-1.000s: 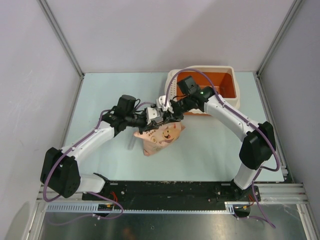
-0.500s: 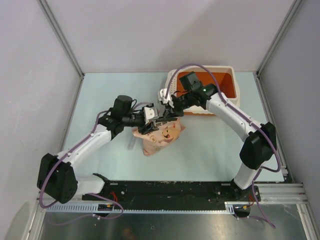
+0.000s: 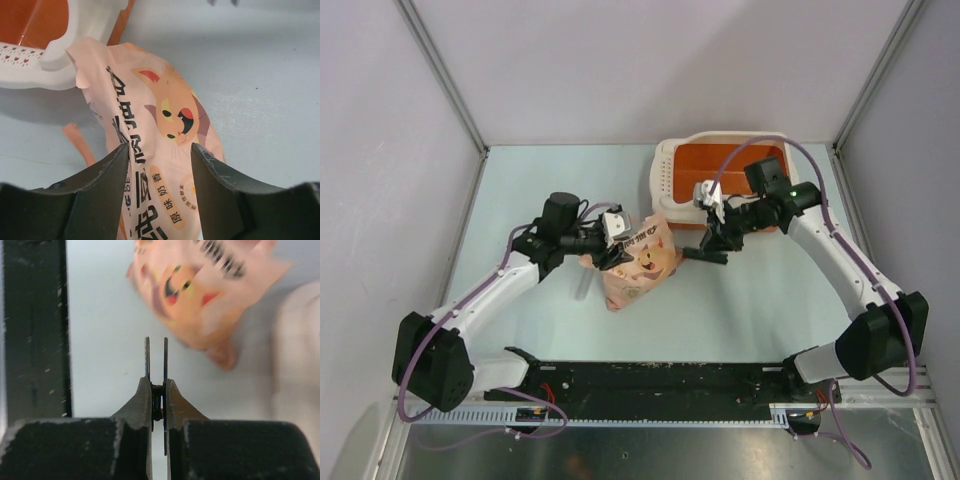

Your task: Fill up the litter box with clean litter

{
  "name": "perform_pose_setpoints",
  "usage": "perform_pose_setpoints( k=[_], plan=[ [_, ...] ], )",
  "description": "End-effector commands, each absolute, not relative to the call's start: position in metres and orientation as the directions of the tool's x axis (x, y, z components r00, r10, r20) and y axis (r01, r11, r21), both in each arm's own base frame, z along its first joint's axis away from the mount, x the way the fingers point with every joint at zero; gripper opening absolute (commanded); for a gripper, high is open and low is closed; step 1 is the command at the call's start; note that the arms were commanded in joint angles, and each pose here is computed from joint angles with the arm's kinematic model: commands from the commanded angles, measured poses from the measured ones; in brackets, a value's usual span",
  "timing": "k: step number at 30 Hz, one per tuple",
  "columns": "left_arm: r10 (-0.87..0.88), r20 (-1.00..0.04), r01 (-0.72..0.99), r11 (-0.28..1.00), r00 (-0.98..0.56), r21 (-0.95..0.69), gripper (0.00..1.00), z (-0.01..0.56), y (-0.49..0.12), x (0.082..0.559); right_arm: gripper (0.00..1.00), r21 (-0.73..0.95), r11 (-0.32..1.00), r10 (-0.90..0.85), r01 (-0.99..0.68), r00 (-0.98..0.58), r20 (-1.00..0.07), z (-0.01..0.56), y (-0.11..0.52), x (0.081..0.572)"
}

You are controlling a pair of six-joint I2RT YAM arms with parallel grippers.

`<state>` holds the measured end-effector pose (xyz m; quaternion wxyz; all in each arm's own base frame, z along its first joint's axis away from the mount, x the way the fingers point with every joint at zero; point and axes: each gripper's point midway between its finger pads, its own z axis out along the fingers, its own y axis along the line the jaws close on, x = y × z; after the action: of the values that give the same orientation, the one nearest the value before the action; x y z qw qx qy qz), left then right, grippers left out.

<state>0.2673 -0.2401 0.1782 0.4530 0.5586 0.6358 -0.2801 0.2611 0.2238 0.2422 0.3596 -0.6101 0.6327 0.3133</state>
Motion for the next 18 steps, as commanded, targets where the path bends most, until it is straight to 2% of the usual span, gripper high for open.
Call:
perform_pose_setpoints(
  k=[1, 6, 9, 11, 12, 13, 18],
  plan=[
    [0.421, -0.907, 0.952, 0.285, -0.017, 0.114, 0.58, 0.203, -0.238, 0.278, 0.00, 0.238, 0.067, -0.576, -0.969, -0.232, -0.784, 0.196, 0.213, 0.221],
    [0.367, -0.927, 0.926, 0.371, -0.075, 0.072, 0.58, 0.223, -0.224, 0.285, 0.00, 0.469, 0.166, -0.571, -0.867, -0.473, -0.672, 0.148, 0.207, 0.203],
    [0.341, -0.936, 0.903, 0.424, -0.084, 0.073, 0.58, 0.235, -0.212, 0.286, 0.00, 0.591, 0.205, -0.508, -0.780, -0.601, -0.617, 0.134, 0.205, 0.199],
    [0.329, -0.936, 0.861, 0.505, -0.124, 0.063, 0.61, 0.238, -0.197, 0.292, 0.00, 0.622, 0.234, -0.461, -0.747, -0.649, -0.605, 0.127, 0.201, 0.204],
    [0.324, -0.933, 0.838, 0.543, -0.153, 0.051, 0.63, 0.236, -0.190, 0.295, 0.00, 0.654, 0.261, -0.452, -0.710, -0.689, -0.567, 0.116, 0.197, 0.198],
    [0.326, -0.925, 0.792, 0.608, -0.194, 0.048, 0.69, 0.229, -0.179, 0.303, 0.01, 0.635, 0.293, -0.453, -0.715, -0.688, -0.566, 0.106, 0.193, 0.203],
    [0.161, -0.893, 0.608, 0.780, -0.421, -0.146, 0.77, 0.211, -0.140, 0.313, 0.05, 0.592, 0.492, -0.392, -0.638, -0.770, -0.504, 0.063, 0.175, 0.230]
  ],
)
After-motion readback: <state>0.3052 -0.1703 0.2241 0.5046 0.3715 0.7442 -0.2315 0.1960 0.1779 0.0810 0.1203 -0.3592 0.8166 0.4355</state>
